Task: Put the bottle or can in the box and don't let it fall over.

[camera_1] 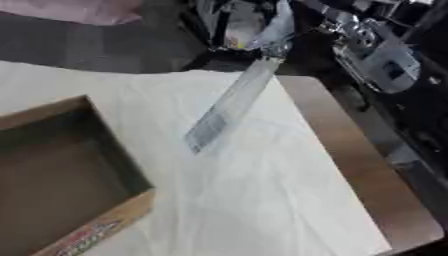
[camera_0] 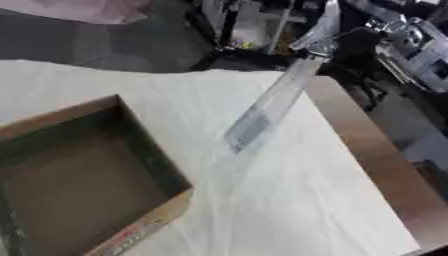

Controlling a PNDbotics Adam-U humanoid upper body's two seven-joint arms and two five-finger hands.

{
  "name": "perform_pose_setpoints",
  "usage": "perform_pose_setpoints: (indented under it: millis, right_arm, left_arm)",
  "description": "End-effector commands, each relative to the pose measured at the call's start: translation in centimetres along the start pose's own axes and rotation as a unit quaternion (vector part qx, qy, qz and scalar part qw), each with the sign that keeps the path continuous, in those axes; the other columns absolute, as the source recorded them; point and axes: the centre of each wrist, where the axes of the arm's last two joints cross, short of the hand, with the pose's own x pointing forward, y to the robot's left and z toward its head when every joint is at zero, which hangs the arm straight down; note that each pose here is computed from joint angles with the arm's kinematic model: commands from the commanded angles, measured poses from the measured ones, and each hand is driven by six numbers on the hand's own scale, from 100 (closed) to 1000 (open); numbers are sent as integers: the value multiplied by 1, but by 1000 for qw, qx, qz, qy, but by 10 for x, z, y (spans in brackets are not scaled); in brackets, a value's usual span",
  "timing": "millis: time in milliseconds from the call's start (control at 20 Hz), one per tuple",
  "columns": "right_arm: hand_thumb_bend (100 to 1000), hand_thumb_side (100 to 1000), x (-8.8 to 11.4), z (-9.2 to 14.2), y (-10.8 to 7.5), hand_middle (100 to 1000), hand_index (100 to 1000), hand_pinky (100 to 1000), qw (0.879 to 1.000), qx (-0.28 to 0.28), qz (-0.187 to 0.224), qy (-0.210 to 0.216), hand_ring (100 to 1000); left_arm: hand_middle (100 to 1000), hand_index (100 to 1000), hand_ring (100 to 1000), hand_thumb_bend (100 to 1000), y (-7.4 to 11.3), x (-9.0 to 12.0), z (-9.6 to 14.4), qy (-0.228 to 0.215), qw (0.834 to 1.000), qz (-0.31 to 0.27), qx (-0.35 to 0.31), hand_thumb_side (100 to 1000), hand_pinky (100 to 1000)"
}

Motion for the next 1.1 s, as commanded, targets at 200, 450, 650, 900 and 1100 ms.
perform_pose_setpoints:
  millis: [200,450,650,900,1100]
  right_arm:
    - [436,301,29,-13,-17,234,131,100,998,5,55,-7,143]
    - [437,315,42,-28,-13,233,134,100,997,21,70,-21,143]
    - [438,322,50,-41,-7,231,136,100,995,37,81,-31,142]
    - [438,329,61,-58,1,226,137,100,993,50,99,-47,141]
    - [439,331,64,-66,7,225,137,100,991,55,110,-51,141]
  left_arm:
    - [665,811,428,102,5,10,-5,-10,1000,-7,-8,749,652]
    - [665,811,433,102,3,11,-8,-12,1000,2,-13,743,652]
    - [666,811,436,103,2,12,-11,-14,1000,10,-18,741,651]
    - [667,811,439,105,0,13,-15,-15,999,21,-23,738,652]
    - [667,811,442,106,-1,14,-19,-16,999,30,-28,736,651]
